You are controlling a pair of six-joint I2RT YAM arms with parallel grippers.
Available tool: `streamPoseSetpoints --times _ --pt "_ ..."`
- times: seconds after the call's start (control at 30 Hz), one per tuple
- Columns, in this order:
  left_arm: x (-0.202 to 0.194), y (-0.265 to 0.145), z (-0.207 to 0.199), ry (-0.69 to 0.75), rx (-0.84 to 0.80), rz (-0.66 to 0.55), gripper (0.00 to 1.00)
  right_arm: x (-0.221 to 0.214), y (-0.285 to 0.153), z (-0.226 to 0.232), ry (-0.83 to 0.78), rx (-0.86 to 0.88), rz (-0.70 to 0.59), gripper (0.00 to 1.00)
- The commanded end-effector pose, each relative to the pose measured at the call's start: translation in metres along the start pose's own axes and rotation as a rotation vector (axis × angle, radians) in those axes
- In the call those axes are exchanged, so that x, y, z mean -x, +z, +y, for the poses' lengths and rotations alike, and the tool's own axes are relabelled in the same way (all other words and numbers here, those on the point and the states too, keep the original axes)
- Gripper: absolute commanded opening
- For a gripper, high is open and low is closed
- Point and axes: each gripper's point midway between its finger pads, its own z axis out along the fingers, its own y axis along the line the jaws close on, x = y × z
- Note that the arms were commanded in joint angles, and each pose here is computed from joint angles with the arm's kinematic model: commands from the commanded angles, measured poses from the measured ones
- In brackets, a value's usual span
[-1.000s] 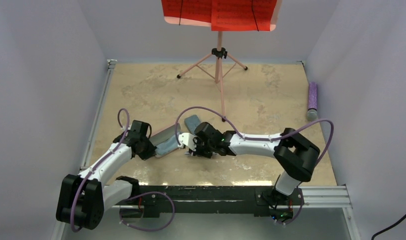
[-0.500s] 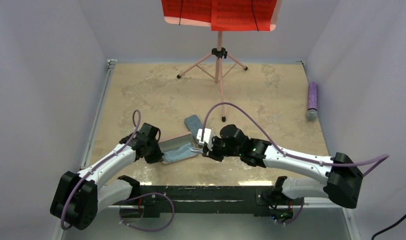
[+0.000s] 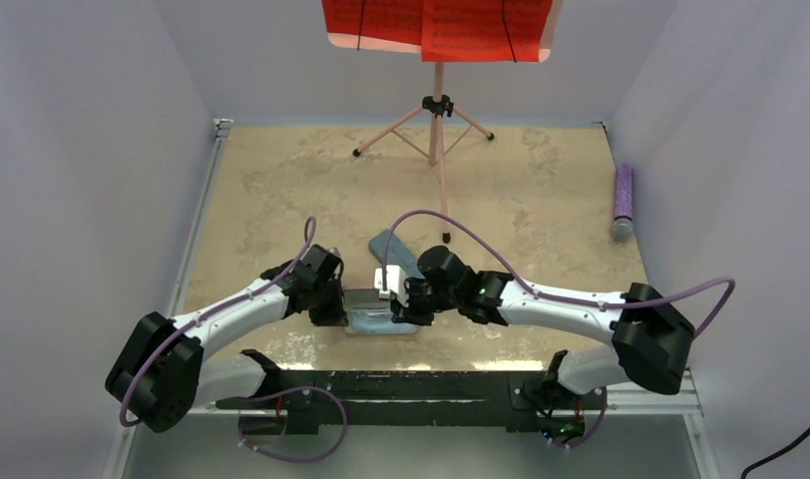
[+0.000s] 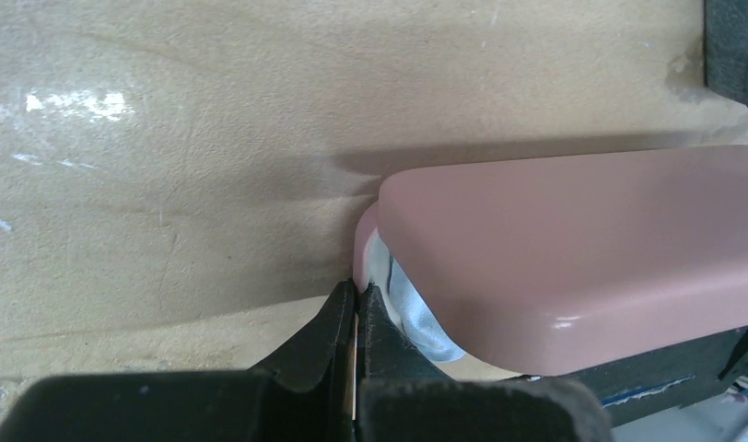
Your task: Organize the sunglasses
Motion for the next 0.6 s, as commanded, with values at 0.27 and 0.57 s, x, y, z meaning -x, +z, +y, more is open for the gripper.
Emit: streamPoseSetpoints --times 0.27,0.57 --pt "0.015 -0.001 -0.025 0.064 -0.102 -0.044 0.0 0.019 0.051 -0.018 -0.082 -0.048 0.041 0.06" --pt "0.016 -0.003 -0.023 0.078 -0.108 -0.063 0.0 0.004 0.071 -0.043 -0.076 -0.195 0.071 0.14"
